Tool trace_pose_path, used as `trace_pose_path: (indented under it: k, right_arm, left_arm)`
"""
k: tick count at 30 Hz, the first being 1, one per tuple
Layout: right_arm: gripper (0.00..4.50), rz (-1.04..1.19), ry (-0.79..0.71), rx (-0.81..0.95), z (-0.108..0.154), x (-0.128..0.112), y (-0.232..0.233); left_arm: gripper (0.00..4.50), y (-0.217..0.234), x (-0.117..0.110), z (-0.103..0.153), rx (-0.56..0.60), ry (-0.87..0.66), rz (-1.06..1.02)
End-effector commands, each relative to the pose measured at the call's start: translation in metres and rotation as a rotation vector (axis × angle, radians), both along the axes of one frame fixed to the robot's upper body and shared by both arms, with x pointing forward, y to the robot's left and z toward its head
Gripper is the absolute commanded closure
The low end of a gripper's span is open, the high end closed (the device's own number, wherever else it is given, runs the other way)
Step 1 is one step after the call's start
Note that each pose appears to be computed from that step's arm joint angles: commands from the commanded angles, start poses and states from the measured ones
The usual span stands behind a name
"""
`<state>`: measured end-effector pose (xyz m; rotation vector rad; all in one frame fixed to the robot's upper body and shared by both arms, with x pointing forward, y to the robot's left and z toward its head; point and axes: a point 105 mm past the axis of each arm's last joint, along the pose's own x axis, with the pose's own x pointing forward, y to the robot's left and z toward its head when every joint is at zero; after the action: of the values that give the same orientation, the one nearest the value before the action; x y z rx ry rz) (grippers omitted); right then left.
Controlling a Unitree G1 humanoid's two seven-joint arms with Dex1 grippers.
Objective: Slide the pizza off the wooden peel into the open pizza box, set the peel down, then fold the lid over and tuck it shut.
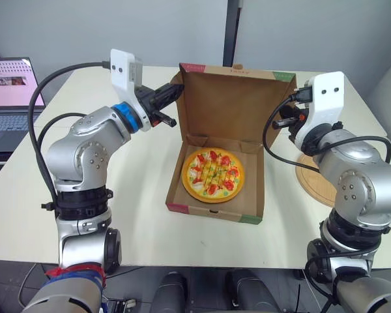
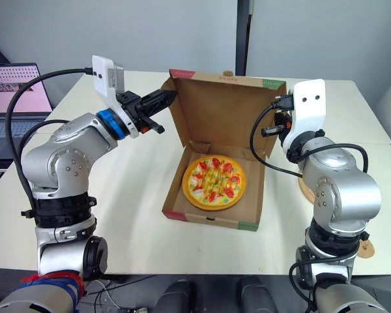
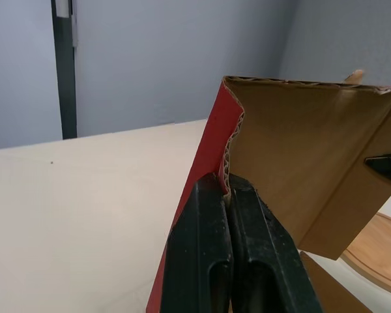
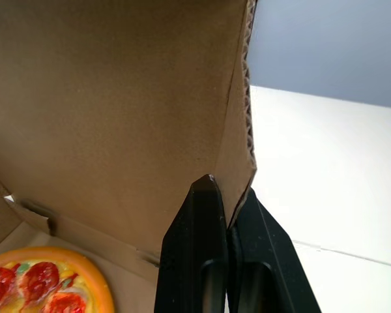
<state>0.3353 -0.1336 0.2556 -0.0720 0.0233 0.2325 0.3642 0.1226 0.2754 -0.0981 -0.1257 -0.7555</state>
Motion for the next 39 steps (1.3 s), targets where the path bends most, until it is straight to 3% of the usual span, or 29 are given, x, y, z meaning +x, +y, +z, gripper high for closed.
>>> trace_pose_path:
  k: [1, 13, 30, 39]
  right_arm:
    - [4.48, 0.158, -0.062, 0.024, 0.013, -0.017, 0.037]
    - [4.48, 0.172, 0.026, 0.147, -0.017, -0.029, 0.060]
    - [4.48, 0.256, 0.050, 0.153, -0.025, -0.049, 0.068]
    - [4.48, 0.286, 0.082, 0.169, -0.043, -0.064, 0.074]
  left_arm:
    - [4.50, -0.030, -0.019, 0.007, -0.017, -0.028, -0.125]
    - [4.50, -0.031, -0.032, -0.005, -0.055, 0.009, -0.122]
    - [4.50, -0.012, -0.063, -0.007, -0.088, 0.055, -0.180]
    - [4.50, -0.001, -0.077, -0.029, -0.102, 0.104, -0.148]
